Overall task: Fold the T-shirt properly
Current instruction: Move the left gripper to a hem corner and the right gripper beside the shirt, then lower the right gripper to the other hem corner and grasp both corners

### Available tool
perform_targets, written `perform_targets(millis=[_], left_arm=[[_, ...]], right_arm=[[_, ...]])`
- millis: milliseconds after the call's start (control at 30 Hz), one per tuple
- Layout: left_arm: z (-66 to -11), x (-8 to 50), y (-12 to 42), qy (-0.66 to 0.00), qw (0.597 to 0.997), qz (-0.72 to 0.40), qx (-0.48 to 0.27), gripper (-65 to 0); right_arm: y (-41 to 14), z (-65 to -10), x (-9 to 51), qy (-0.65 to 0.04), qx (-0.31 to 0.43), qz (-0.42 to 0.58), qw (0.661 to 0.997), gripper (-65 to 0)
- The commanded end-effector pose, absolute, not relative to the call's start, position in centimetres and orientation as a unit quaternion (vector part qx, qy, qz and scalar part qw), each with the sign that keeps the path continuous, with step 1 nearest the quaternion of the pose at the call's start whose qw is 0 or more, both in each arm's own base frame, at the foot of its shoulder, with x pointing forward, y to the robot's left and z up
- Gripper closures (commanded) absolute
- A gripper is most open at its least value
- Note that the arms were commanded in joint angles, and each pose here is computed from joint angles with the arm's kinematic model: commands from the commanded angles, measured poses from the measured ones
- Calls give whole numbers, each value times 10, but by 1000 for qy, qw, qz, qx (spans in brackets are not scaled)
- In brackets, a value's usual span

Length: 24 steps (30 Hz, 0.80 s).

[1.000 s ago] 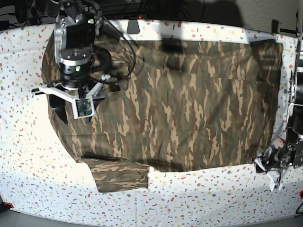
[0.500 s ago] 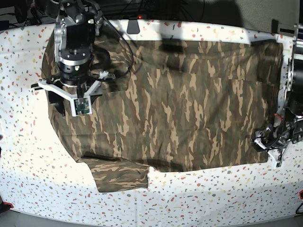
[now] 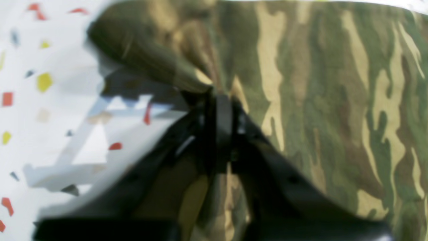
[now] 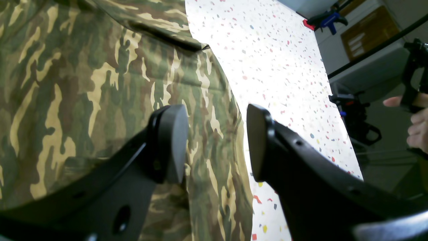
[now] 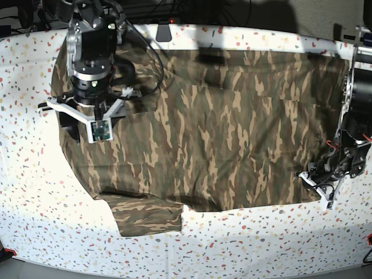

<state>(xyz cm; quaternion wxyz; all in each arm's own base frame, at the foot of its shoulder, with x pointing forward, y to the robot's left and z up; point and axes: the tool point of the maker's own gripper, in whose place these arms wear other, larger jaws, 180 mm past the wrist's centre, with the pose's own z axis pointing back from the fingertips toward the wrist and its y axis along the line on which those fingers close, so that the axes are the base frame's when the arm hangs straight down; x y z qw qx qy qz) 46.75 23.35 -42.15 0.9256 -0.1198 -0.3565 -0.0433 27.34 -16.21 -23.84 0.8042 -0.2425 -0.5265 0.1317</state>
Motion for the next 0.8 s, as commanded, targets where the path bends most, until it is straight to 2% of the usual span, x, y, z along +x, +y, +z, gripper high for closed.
perform_targets(millis=[0, 167, 300, 367, 433, 533, 600, 667, 767], left_arm=[[-404, 480, 239, -375, 918, -50, -116, 0], [-398, 481, 251, -381, 917, -49, -106, 0], [-397, 480, 258, -381, 918, -46, -101, 0], [-398, 479, 260, -377, 920, -46, -100, 0], [-399, 478, 260, -375, 921, -47, -100, 0], [-399, 478, 260, -375, 920, -47, -100, 0], [-398, 479, 260, -379, 919, -46, -100, 0], [-397, 480, 260, -382, 918, -46, -100, 0], [-397, 480, 260, -382, 918, -46, -100, 0]], right_arm=[[-163, -221, 278, -555, -252, 129, 782, -291], [-158, -205, 286, -589, -249, 133, 757, -274], [-162, -198, 306, -609, -232, 117, 750, -98], [-171, -202, 321, -607, -231, 102, 753, -95], [-186, -211, 337, -595, -243, 81, 762, -127], [-211, -235, 365, -568, -255, 52, 781, -244], [-219, -264, 384, -527, -244, 73, 811, -303], [-221, -299, 401, -465, -229, 116, 847, -313], [-243, -327, 427, -411, -238, 120, 872, -313]])
